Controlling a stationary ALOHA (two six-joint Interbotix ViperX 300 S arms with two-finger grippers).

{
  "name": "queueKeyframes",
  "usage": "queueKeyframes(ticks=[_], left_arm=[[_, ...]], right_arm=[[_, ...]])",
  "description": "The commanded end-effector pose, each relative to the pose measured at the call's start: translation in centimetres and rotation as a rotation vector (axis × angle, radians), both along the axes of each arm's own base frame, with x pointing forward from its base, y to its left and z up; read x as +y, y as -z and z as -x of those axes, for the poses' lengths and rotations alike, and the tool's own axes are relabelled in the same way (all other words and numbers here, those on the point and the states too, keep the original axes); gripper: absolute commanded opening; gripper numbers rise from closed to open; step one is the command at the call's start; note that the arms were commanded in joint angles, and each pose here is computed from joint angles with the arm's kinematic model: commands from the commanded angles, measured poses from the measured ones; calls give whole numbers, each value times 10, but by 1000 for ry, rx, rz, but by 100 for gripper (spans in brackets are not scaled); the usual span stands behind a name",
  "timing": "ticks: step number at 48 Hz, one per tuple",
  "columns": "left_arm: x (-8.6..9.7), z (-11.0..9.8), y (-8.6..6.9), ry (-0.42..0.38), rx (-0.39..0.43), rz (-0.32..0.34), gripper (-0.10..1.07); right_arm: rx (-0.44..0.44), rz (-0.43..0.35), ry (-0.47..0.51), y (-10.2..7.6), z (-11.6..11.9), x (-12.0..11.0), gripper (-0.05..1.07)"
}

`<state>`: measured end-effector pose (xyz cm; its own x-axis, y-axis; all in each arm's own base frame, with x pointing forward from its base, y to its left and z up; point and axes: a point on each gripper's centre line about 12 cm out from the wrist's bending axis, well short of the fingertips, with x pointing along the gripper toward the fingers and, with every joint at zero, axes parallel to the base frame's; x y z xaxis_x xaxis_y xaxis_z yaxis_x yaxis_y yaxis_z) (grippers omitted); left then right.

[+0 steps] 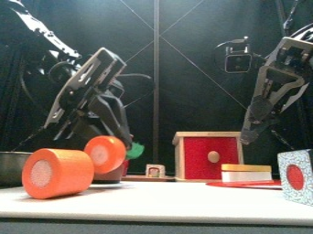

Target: Put the carrot top into the soy sauce container

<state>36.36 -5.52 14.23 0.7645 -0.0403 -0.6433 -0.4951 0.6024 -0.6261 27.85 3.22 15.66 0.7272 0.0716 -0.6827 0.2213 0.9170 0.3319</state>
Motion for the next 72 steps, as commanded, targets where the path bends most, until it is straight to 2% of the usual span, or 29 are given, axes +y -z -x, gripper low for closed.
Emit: queueKeyframes(ticks=[1, 6, 13, 16, 22, 30, 42, 51, 72], left_arm=[[4, -6, -31, 57, -121, -101, 56], [11, -3, -46, 111, -204, -233, 56], [24, 10, -52, 189, -296, -438, 56], [29, 18, -51, 223, -337, -532, 56], [39, 36, -44, 263, -406, -675, 56], [44, 53, -29, 325, -454, -809, 55], [56, 50, -15, 332, -409, -901, 55], [61, 42, 0, 375, -352, -961, 55], [68, 46, 10, 351, -299, -956, 55]], right_arm=[[-22, -7, 2, -6, -2, 1, 97], [-22, -10, 5, -6, -3, 0, 97], [-26, -14, 11, -7, -4, -1, 97], [-27, -17, 14, -8, -4, -1, 97], [-31, -25, 23, -9, -5, -1, 97], [-30, -41, 38, -10, -6, -1, 97], [-29, -54, 49, -10, -9, -1, 97], [-22, -59, 48, -8, -9, 1, 97], [-23, -62, 48, -8, -9, 1, 97]])
